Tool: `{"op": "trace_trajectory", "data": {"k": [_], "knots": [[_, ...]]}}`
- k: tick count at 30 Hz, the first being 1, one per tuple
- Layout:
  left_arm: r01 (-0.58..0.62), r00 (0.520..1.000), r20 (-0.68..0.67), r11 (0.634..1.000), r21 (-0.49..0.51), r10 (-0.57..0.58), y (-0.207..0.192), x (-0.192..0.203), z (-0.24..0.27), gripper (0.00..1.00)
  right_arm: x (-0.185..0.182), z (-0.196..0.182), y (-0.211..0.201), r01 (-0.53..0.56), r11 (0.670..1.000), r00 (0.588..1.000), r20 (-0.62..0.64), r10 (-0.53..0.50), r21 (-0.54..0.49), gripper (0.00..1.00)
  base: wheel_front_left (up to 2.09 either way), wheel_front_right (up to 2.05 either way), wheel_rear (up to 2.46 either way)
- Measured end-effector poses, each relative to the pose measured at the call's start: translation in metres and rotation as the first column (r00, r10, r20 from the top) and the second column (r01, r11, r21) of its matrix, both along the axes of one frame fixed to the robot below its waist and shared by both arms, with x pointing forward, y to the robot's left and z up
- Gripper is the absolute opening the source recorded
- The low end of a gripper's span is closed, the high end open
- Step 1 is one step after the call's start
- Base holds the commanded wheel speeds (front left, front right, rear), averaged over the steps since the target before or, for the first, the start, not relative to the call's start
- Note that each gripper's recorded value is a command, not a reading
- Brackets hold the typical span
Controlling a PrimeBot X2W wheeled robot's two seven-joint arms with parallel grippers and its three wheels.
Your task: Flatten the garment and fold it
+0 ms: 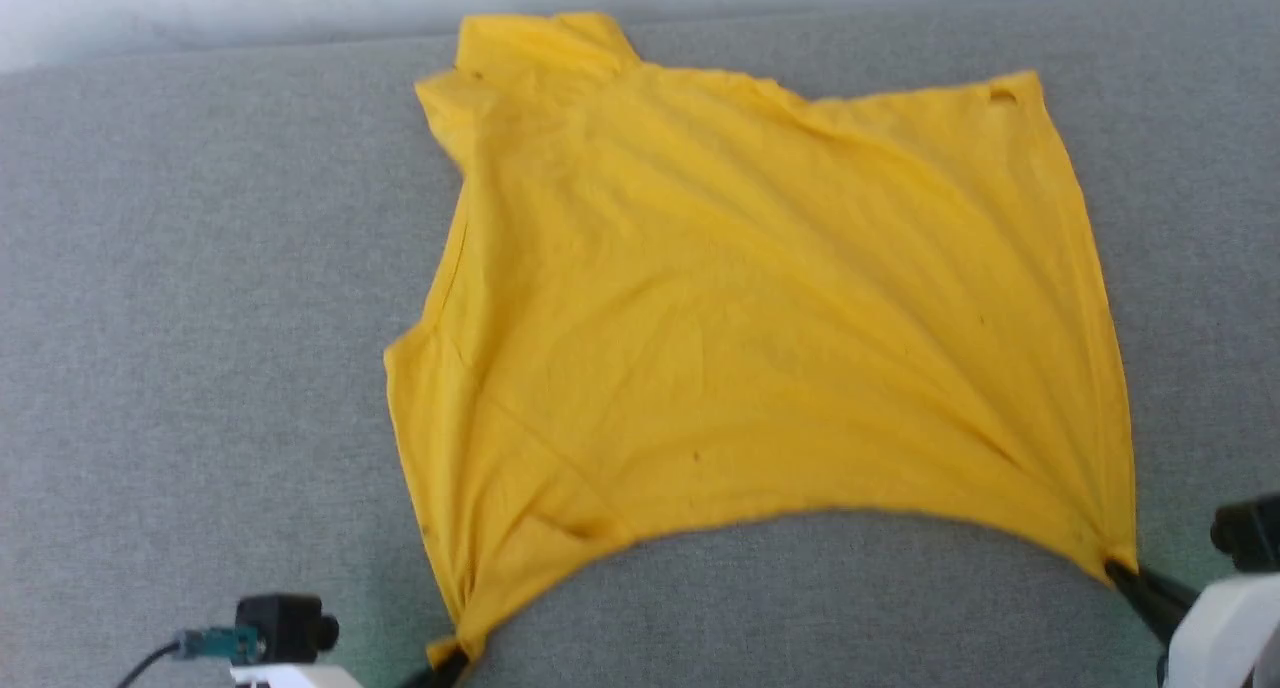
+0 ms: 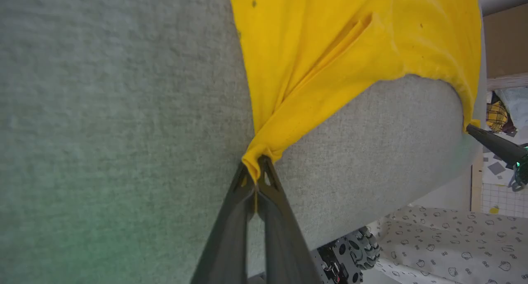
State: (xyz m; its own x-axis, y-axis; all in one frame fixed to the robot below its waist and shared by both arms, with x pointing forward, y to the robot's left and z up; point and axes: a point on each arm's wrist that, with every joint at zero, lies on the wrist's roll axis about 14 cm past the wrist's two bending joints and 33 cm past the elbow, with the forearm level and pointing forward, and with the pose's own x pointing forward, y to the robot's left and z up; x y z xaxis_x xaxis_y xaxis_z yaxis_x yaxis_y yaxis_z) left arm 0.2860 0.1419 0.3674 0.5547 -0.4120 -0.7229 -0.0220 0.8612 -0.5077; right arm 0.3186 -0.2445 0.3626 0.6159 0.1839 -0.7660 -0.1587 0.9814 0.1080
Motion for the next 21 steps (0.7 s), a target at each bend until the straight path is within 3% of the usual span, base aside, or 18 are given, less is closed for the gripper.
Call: {"op": "trace_trajectory", "data": {"k": [7, 13, 18, 21], "knots": [[0.016, 0.986, -0.165, 0.999, -0.038, -0.022, -0.002, -0.055, -0.009, 0.0, -0.056, -0.014, -0.01, 0.043, 0.999, 0.986, -0.16, -0.044, -0.011, 0.0, 0.0, 0.0, 0.0], [0.012, 0.961, -0.275, 0.999, -0.045, -0.024, 0.002, -0.092, -0.013, 0.0, -0.119, -0.034, -0.011, 0.057, 0.998, 0.919, -0.39, -0.059, -0.017, 0.0, 0.0, 0.0, 0.0], [-0.002, 0.96, -0.28, 0.999, -0.048, -0.012, 0.005, -0.097, -0.008, 0.0, -0.122, -0.029, -0.005, 0.067, 0.998, 0.92, -0.387, -0.063, -0.002, 0.0, 0.0, 0.0, 0.0], [-0.021, 0.98, -0.199, 1.0, -0.012, 0.018, 0.015, -0.083, -0.001, 0.0, -0.109, -0.022, -0.002, 0.06, 0.998, 0.941, -0.334, -0.054, 0.006, 0.0, 0.0, 0.0, 0.0]]}}
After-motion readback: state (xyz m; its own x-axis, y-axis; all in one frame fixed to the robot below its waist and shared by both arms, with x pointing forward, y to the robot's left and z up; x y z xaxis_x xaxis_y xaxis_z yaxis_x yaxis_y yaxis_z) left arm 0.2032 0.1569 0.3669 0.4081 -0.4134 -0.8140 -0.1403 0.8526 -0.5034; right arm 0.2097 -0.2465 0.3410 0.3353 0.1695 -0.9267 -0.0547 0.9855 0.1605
